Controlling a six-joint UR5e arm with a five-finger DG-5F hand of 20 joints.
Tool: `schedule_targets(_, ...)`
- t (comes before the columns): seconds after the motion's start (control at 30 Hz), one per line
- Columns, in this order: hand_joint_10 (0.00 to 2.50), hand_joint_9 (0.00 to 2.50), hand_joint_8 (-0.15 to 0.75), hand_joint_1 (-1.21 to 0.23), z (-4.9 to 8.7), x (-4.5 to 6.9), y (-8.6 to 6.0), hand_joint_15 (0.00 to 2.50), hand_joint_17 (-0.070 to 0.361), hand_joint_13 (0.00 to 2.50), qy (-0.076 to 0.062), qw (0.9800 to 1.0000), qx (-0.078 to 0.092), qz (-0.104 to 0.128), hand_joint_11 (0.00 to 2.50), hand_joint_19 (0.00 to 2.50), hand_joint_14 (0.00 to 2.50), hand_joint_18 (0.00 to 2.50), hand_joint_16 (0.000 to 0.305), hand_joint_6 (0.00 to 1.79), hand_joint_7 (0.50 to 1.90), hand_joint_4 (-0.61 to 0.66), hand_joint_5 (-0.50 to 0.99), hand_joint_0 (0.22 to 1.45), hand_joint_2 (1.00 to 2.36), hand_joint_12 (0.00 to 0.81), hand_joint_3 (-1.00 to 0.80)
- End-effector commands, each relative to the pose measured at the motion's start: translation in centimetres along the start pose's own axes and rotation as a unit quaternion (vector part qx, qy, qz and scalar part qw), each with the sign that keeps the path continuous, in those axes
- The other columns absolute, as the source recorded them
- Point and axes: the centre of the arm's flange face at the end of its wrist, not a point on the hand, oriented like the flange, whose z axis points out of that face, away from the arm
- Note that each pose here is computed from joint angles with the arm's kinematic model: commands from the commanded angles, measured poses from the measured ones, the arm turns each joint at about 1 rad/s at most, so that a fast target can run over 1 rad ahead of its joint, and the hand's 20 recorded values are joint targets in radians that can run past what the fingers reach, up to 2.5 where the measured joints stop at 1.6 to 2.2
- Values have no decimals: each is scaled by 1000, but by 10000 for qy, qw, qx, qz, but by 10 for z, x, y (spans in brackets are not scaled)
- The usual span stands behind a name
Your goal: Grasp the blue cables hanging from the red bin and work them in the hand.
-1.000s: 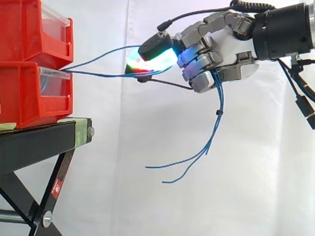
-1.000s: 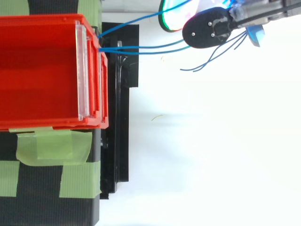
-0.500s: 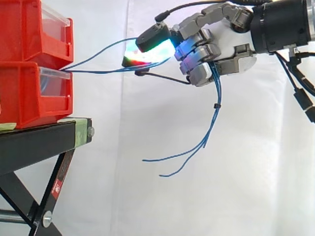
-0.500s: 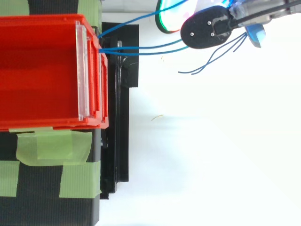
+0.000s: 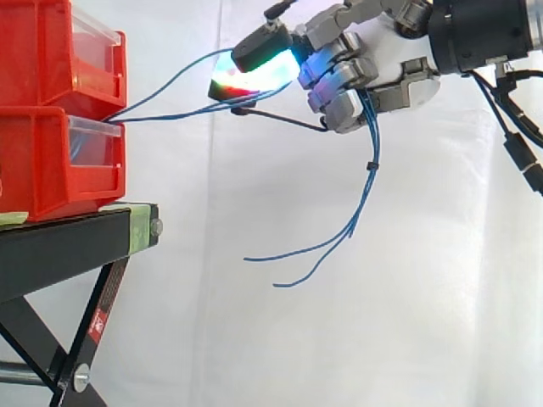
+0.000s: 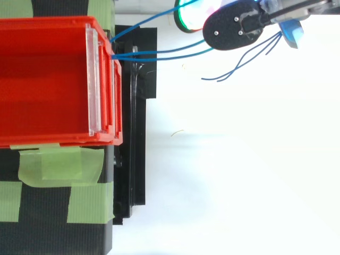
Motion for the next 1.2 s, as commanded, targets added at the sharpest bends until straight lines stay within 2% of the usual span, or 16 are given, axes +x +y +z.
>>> schedule_targets(0.0,2500,1603,430,-727,1,1,5,1975,168,1909,5,10000,-18,0,2500,725,2500,2202,224,913,1086,207,225,971,1468,727,200)
schedule_targets(0.07,2500,1603,430,-738,0,2,6,1975,168,1909,15,10000,16,-16,2500,725,2500,2202,224,908,1082,234,218,895,1496,727,90)
schedule_targets(0.1,2500,1603,430,-755,-1,2,6,1975,168,1909,24,10000,43,-30,2500,725,2500,2202,224,873,1081,257,215,861,1382,727,52)
schedule_targets(0.17,2500,1603,430,-766,-1,2,5,1975,168,1909,27,9999,85,-49,2500,725,2500,2202,224,820,1080,267,215,881,1319,727,-43)
schedule_targets(0.27,2500,1603,430,-768,-2,2,4,1975,168,1909,36,9999,105,-51,2500,725,2500,2202,224,733,1115,275,215,923,1085,727,-32)
schedule_targets(0.33,2500,1603,430,-764,-2,2,5,1975,168,1909,20,9999,99,-55,2500,725,2500,2202,224,705,1118,280,216,925,1001,727,-55)
schedule_targets(0.5,2500,1603,430,-725,-1,1,4,1975,168,1909,-49,9999,90,-73,2500,725,2500,2202,224,582,1176,271,221,850,1011,727,-386)
schedule_targets(0.57,2500,1603,430,-715,-1,-2,4,1975,168,1909,-188,9998,91,-70,2500,725,2500,2202,224,557,1191,258,219,838,1013,727,-492)
schedule_targets(0.6,2500,1603,430,-710,-1,-2,4,1975,168,1909,-188,9998,91,-70,2500,725,2500,2202,224,545,1202,257,219,830,1012,727,-523)
schedule_targets(0.63,2500,1603,430,-701,-2,-5,5,1975,168,1909,-287,9995,105,-74,2500,725,2500,2202,224,515,1231,236,217,818,1013,727,-571)
schedule_targets(0.87,2500,1603,430,-691,0,-4,5,1975,168,1909,-290,9995,57,-82,2500,725,2500,2202,224,490,1236,250,233,804,1010,727,-707)
schedule_targets(1.17,2500,1603,430,-684,0,-3,6,1975,168,1909,-291,9993,41,-232,2500,725,2500,2202,224,492,1240,258,246,795,1005,727,-838)
